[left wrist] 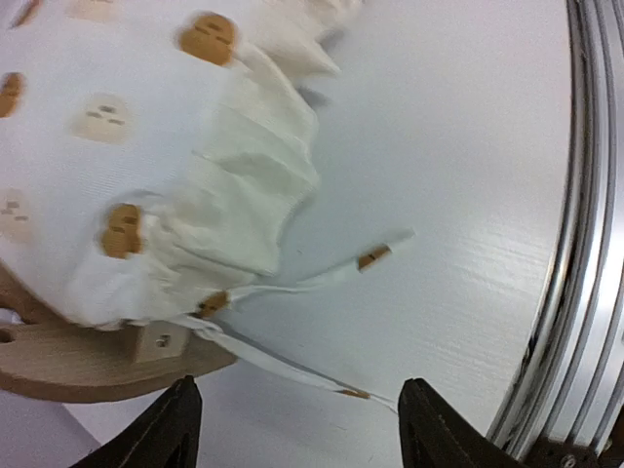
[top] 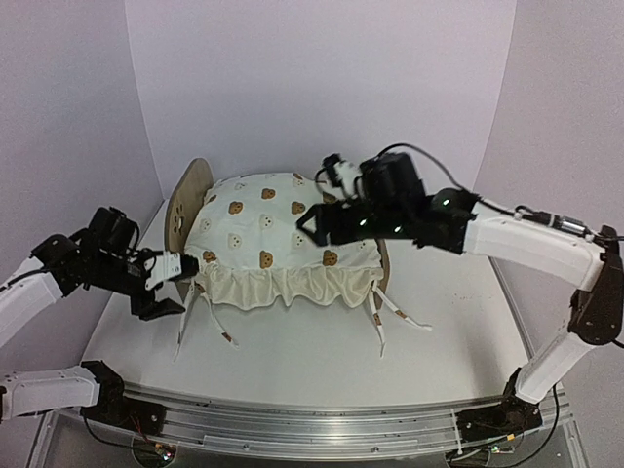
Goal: Set up the pet bed
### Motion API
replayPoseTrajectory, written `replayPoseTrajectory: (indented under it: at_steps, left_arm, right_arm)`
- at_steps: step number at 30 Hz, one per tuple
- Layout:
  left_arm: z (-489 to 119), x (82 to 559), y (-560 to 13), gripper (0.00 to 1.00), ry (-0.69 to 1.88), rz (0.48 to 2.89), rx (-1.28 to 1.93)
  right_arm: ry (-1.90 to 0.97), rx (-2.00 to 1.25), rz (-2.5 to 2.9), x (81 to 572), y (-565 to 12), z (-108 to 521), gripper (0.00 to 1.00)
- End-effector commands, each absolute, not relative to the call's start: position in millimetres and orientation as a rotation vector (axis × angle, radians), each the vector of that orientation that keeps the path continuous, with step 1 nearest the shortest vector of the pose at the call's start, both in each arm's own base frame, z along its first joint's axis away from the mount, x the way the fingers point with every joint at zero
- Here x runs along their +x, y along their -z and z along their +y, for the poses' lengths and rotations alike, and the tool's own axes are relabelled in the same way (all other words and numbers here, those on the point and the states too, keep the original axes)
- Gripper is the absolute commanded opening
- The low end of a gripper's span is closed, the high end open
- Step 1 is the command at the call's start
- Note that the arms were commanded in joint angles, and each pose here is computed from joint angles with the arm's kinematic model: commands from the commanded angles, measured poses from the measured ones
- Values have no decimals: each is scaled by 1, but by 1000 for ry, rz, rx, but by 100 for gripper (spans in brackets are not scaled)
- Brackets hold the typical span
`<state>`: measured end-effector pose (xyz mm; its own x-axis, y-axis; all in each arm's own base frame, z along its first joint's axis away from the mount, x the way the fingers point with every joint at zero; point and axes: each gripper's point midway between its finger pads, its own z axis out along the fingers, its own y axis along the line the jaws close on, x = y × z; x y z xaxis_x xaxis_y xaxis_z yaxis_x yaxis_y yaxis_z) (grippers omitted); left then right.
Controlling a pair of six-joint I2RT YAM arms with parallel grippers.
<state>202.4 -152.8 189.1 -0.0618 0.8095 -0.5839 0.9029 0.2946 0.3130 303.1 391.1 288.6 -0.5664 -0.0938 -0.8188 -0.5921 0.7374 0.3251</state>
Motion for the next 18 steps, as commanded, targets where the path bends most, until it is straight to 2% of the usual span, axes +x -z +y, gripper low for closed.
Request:
replayPoseTrajectory:
  at_steps: [1,5,9,14,18]
  left_arm:
    - [-144,269,-298,78,161,1935,920]
    - [-106,330,-327,90,-3,2064,551]
    - [-73,371,-314,99,-93,2183,393]
    - [-46,406,-290,100,-117,2274,285]
    - [-56,418,-286,100,-52,2280,350]
  right_arm:
    - [-427,-171,2326,365,-248,280,72]
    - [-404,-30,2393,421,-226,245,71]
    - [-491,-29,2437,463,-206,250,64]
    - [-531,-51,2509,472,-174,259,46]
    - [-511,-38,2584,453,-148,252,30]
